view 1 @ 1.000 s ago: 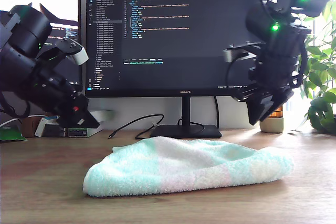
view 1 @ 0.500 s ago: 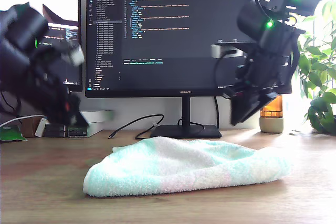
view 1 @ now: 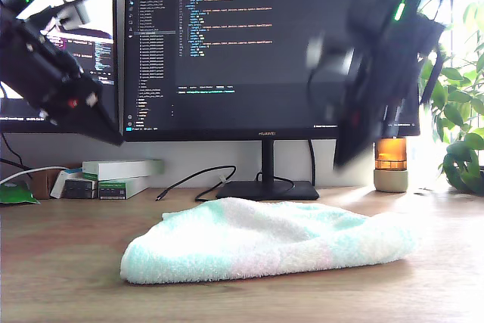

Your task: Fold the tea towel to a neat square and place it to the right

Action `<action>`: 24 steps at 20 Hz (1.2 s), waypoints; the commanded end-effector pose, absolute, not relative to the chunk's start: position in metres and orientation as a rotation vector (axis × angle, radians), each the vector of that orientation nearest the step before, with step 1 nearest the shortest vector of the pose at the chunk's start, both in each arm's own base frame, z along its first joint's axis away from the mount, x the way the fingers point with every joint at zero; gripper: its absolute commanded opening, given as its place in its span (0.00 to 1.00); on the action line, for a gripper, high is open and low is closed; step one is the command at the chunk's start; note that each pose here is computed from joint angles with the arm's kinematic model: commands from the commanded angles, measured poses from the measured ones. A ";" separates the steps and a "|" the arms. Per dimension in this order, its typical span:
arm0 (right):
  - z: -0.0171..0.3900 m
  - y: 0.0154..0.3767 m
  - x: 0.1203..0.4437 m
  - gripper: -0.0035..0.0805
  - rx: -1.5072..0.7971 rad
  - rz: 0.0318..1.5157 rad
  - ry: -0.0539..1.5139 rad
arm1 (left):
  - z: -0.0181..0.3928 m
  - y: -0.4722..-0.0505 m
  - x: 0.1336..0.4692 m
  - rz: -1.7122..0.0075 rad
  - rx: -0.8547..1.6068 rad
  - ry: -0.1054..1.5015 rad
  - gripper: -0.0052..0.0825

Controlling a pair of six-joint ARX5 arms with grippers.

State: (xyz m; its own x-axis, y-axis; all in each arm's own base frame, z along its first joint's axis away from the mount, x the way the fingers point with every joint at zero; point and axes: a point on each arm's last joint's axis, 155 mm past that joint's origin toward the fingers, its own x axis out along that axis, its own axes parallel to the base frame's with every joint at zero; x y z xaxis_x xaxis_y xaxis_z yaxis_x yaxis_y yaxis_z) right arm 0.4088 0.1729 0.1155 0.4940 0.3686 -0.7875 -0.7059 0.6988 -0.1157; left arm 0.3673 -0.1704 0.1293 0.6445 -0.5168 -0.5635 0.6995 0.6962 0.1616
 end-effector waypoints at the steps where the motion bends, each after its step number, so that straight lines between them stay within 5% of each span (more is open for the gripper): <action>1: 0.129 0.170 0.396 0.03 -0.469 0.683 0.781 | 0.127 -0.169 0.354 -0.715 0.371 0.508 0.03; 9: 0.126 0.147 0.325 0.03 -0.617 0.664 0.702 | 0.113 -0.190 0.296 -0.760 0.230 0.459 0.03; 15: 0.090 0.167 0.260 0.03 -0.958 0.820 0.619 | 0.093 -0.236 0.242 -0.873 0.294 0.485 0.03; 18: 0.082 0.180 0.249 0.05 -1.087 0.932 0.579 | 0.094 -0.248 0.231 -0.903 0.321 0.468 0.03; 21: 0.070 0.186 0.245 0.17 -1.168 1.023 0.556 | 0.093 -0.249 0.230 -0.900 0.320 0.471 0.03; 24: 0.061 0.196 0.254 0.04 -1.202 1.045 0.522 | 0.093 -0.249 0.230 -0.900 0.320 0.472 0.03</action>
State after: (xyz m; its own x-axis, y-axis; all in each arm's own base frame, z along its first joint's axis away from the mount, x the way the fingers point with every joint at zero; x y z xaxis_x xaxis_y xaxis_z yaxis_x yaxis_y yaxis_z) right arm 0.2572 0.1944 0.0725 0.4810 0.3770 -0.7915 -0.8588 0.0208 -0.5120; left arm 0.2328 -0.2514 0.0994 0.5339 -0.6748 -0.5095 0.8085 0.5838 0.0741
